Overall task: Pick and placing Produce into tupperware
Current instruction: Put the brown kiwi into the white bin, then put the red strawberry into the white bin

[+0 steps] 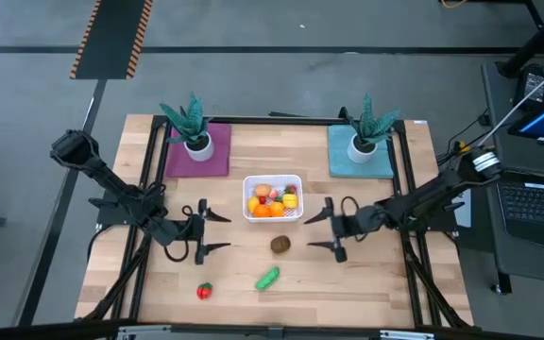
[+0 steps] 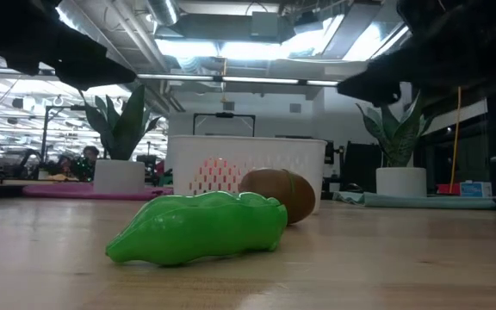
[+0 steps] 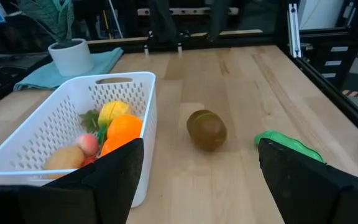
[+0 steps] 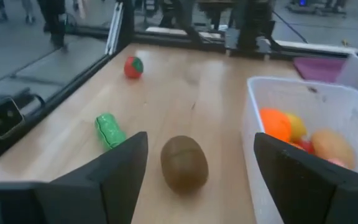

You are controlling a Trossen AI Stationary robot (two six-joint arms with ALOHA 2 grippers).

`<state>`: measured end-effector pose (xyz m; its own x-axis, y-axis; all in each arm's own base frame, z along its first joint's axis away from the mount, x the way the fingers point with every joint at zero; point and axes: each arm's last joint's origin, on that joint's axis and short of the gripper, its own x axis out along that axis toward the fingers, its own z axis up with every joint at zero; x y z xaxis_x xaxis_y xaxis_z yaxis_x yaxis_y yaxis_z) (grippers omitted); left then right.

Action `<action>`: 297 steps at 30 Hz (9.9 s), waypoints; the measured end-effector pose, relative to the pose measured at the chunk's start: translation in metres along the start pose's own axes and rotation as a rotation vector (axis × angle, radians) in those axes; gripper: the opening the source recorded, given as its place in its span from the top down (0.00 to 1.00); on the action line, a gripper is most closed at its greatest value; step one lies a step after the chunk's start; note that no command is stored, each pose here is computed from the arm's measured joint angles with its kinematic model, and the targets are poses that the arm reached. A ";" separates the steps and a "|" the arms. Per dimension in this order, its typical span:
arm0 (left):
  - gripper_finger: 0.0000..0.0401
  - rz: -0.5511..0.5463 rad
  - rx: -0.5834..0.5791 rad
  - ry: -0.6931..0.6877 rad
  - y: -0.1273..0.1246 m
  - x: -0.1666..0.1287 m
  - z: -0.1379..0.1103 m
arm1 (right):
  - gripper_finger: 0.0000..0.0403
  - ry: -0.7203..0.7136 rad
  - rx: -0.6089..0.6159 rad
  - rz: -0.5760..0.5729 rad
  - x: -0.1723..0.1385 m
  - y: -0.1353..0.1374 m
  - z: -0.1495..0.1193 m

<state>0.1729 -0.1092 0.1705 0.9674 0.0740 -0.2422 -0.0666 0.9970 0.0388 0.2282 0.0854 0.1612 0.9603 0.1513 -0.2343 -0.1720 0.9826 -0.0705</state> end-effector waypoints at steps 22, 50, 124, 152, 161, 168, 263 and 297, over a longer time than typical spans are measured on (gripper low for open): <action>0.23 -0.048 0.002 0.013 -0.001 0.000 -0.001 | 0.27 0.320 -0.035 0.018 0.070 0.016 0.067; 0.23 -0.046 0.005 0.023 -0.001 0.000 -0.002 | 0.27 0.665 -0.048 0.121 0.121 0.008 0.045; 0.23 -0.045 0.005 0.027 -0.001 0.000 -0.003 | 0.39 0.731 -0.031 0.037 0.145 0.012 0.027; 0.23 -0.042 -0.027 0.012 0.000 0.001 0.000 | 0.39 0.226 0.061 -0.044 0.037 -0.013 0.052; 0.23 -0.017 -0.033 0.007 0.003 0.003 0.000 | 0.39 -0.002 0.081 -0.035 0.018 -0.016 0.030; 0.23 0.043 -0.045 0.008 0.013 0.009 0.001 | 0.39 -0.022 0.093 -0.115 0.018 -0.024 0.028; 0.23 0.193 -0.066 0.038 0.041 0.023 0.001 | 0.39 0.525 0.219 -0.216 0.117 -0.133 0.053; 0.23 0.195 -0.056 0.052 0.041 0.023 0.000 | 0.04 0.487 0.174 -0.251 0.131 -0.143 0.040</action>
<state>0.1925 -0.0667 0.1661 0.9208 0.2655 -0.2856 -0.2666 0.9631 0.0359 0.3872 -0.0309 0.1795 0.7478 -0.1155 -0.6538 0.1261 0.9915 -0.0309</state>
